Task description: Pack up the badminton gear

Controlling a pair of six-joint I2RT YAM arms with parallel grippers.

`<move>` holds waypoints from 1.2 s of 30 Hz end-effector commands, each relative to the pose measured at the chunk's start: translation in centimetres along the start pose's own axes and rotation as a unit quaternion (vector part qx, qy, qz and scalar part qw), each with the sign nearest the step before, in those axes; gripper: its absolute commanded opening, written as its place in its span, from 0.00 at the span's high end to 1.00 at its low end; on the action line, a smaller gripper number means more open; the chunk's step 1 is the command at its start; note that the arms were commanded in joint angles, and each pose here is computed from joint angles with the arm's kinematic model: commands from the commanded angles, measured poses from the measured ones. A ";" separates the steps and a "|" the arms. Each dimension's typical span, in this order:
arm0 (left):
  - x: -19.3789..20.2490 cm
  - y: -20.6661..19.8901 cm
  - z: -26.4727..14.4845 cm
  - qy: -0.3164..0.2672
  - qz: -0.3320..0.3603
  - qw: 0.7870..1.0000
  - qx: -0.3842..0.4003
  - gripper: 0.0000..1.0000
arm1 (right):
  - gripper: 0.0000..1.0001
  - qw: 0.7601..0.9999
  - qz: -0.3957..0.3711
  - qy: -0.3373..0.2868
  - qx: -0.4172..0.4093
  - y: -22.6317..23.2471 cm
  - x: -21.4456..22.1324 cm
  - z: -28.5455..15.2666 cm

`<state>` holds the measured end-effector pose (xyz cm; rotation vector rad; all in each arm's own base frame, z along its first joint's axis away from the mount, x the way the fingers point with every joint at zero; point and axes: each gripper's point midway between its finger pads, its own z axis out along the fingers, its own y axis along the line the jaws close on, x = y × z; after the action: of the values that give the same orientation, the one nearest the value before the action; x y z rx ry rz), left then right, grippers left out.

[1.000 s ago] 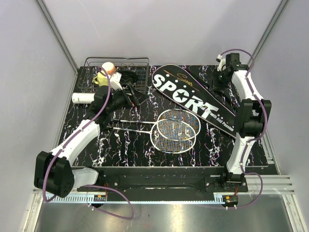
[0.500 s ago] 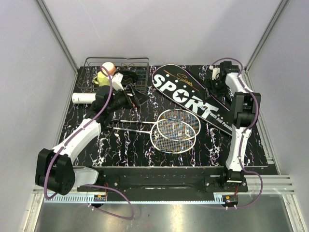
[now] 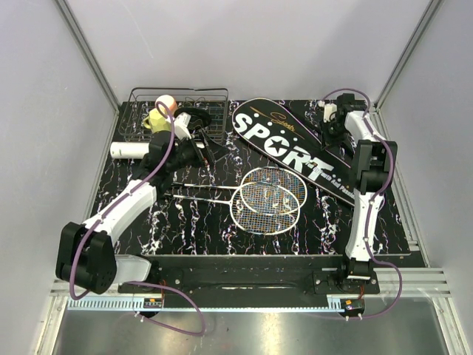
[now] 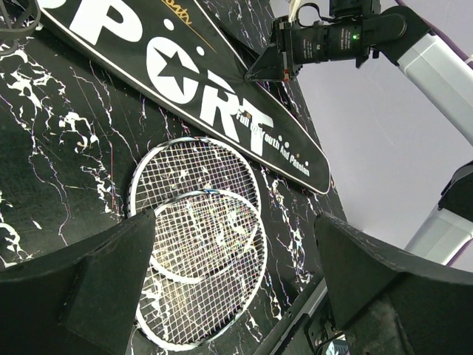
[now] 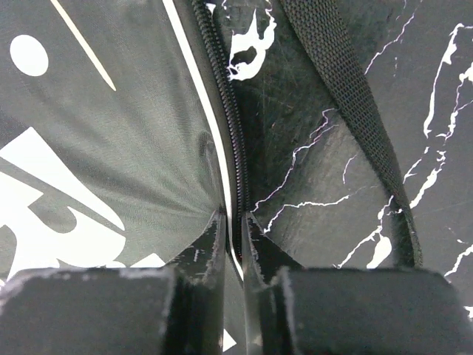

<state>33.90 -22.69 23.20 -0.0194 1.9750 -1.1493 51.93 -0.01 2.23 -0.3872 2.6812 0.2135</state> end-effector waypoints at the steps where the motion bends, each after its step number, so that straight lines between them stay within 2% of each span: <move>1: -1.8 -2.2 0.3 -0.017 0.019 0.999 0.034 0.08 | 0.95 0.999 -0.013 -0.020 0.027 -0.9 -1.7 -1.1; 2: -1.8 -2.1 0.4 -0.017 0.019 0.999 0.031 0.08 | 1.00 0.999 -0.015 -0.032 0.037 -1.0 -2.4 -1.5; 6: -1.8 -1.9 0.4 -0.020 0.033 0.999 0.021 0.08 | 1.00 0.992 -0.026 -0.084 0.089 -1.7 -5.3 -5.4; 7: -1.7 -1.8 0.4 -0.018 0.034 0.999 0.018 0.08 | 1.00 0.989 -0.023 -0.107 0.102 -1.6 -6.5 -7.5; 9: -1.8 -1.7 0.5 -0.017 0.036 0.999 0.014 0.08 | 1.00 0.985 -0.016 -0.137 0.103 -1.1 -7.7 -9.6; 13: -2.2 -2.4 0.6 -0.013 0.045 0.999 0.009 0.11 | 1.00 0.971 0.007 -0.214 0.109 1.4 -10.3 -16.8; 16: -2.2 -3.2 0.6 0.001 0.040 0.999 0.002 0.13 | 1.00 0.965 0.008 -0.247 0.093 5.4 -11.1 -20.3; 20: -2.2 -5.6 0.5 0.023 0.011 1.000 0.014 0.15 | 1.00 0.967 0.012 -0.235 0.093 10.5 -9.5 -21.9; 24: -2.7 -7.1 0.5 0.019 -0.027 0.999 0.015 0.17 | 1.00 0.970 0.036 -0.220 0.101 15.2 -6.3 -20.9; 28: -2.4 -6.1 1.7 0.021 -0.072 0.997 -0.012 0.18 | 1.00 0.973 0.001 -0.219 0.069 21.7 -1.3 -17.9; 31: -0.9 -4.8 3.5 0.048 -0.105 0.993 -0.026 0.18 | 1.00 0.973 0.009 -0.226 0.052 23.4 1.2 -16.5; 36: 1.4 -3.6 6.2 0.076 -0.102 0.991 -0.048 0.18 | 1.00 0.964 0.005 -0.264 -0.019 27.0 2.7 -17.7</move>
<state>35.23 -28.06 23.25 -0.1897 2.1971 -1.2193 33.98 18.72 13.23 -0.3794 2.3959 0.1366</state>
